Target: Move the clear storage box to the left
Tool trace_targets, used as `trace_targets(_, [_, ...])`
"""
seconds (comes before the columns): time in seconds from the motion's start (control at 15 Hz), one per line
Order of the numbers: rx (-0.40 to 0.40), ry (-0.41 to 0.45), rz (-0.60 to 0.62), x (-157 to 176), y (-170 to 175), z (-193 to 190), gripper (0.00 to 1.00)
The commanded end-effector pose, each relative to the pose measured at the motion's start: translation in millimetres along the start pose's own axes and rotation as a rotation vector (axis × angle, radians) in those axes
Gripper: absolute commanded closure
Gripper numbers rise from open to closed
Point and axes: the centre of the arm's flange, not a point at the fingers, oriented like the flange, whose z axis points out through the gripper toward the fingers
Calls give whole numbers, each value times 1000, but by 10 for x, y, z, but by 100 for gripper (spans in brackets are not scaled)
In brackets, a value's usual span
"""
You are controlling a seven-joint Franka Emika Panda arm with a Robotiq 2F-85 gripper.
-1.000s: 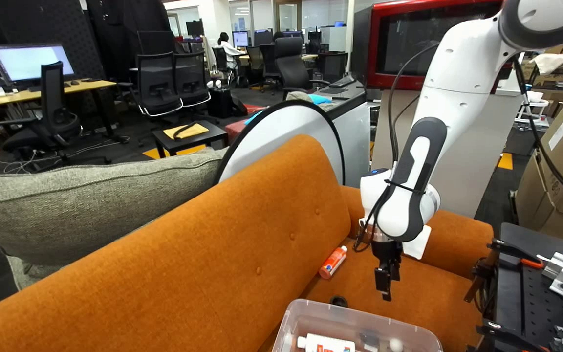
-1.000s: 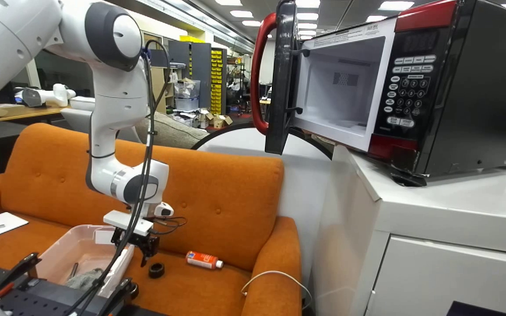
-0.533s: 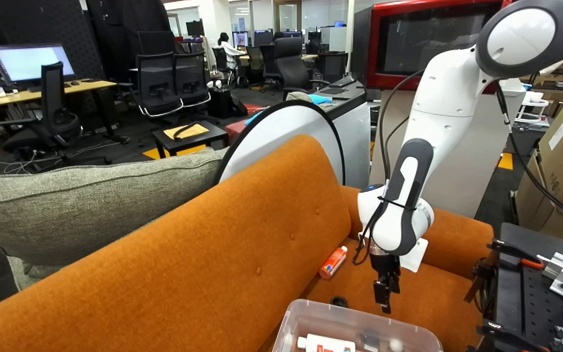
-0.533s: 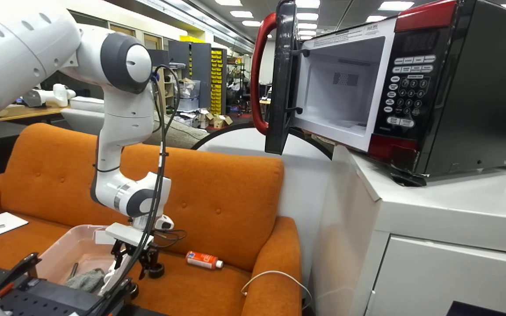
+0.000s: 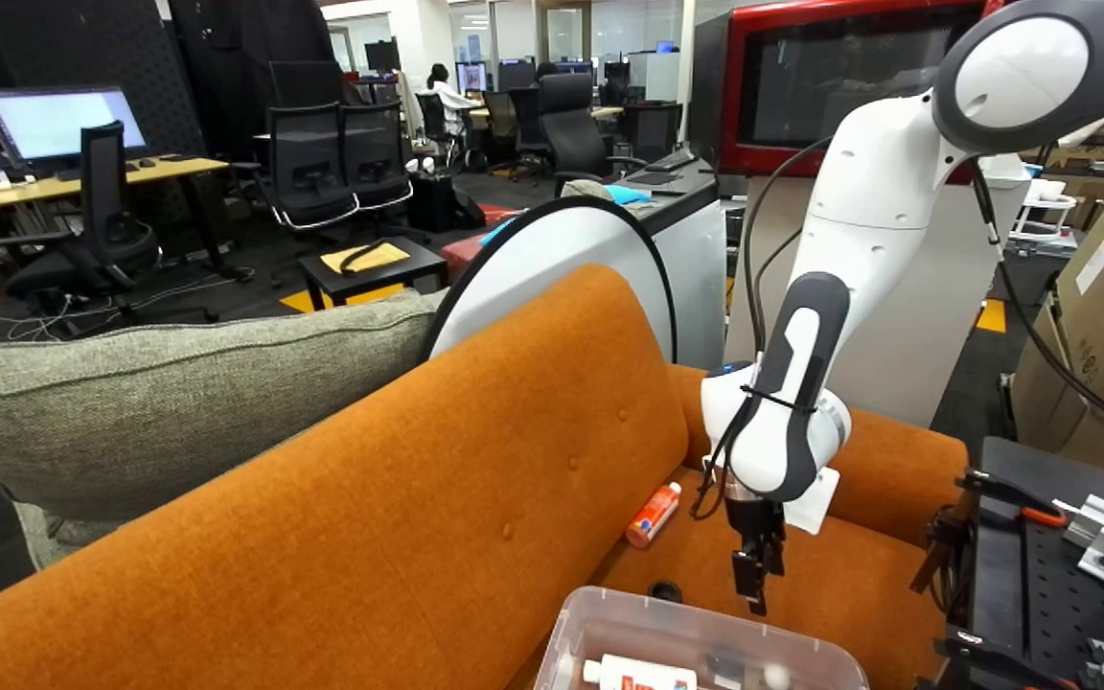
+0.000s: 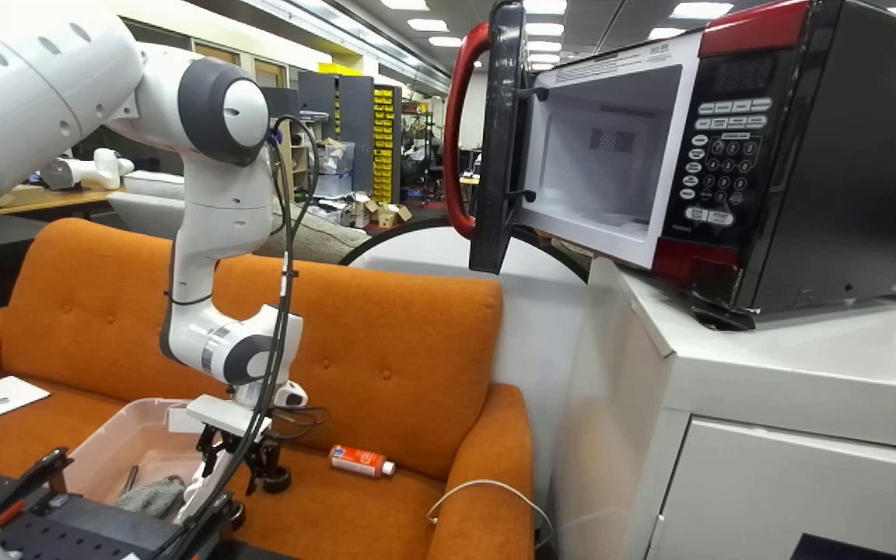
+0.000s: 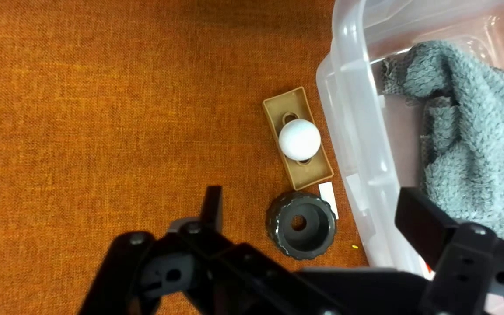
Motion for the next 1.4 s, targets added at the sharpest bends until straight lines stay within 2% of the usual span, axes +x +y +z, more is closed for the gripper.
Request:
trace_targets(0.0, [36,-12,-26,69,-47,101,0])
trace_targets(0.27, [58,-23,-20,137,-111,282,0])
trace_targets(0.53, [72,-3,19,193,26,326,0])
trace_targets(0.8, [118,48,21,205,154,39,0])
trace_targets(1.07, [168,97,-24,264,111,-215,0])
trace_targets(1.33, [178,112,-23,297,149,-224,0])
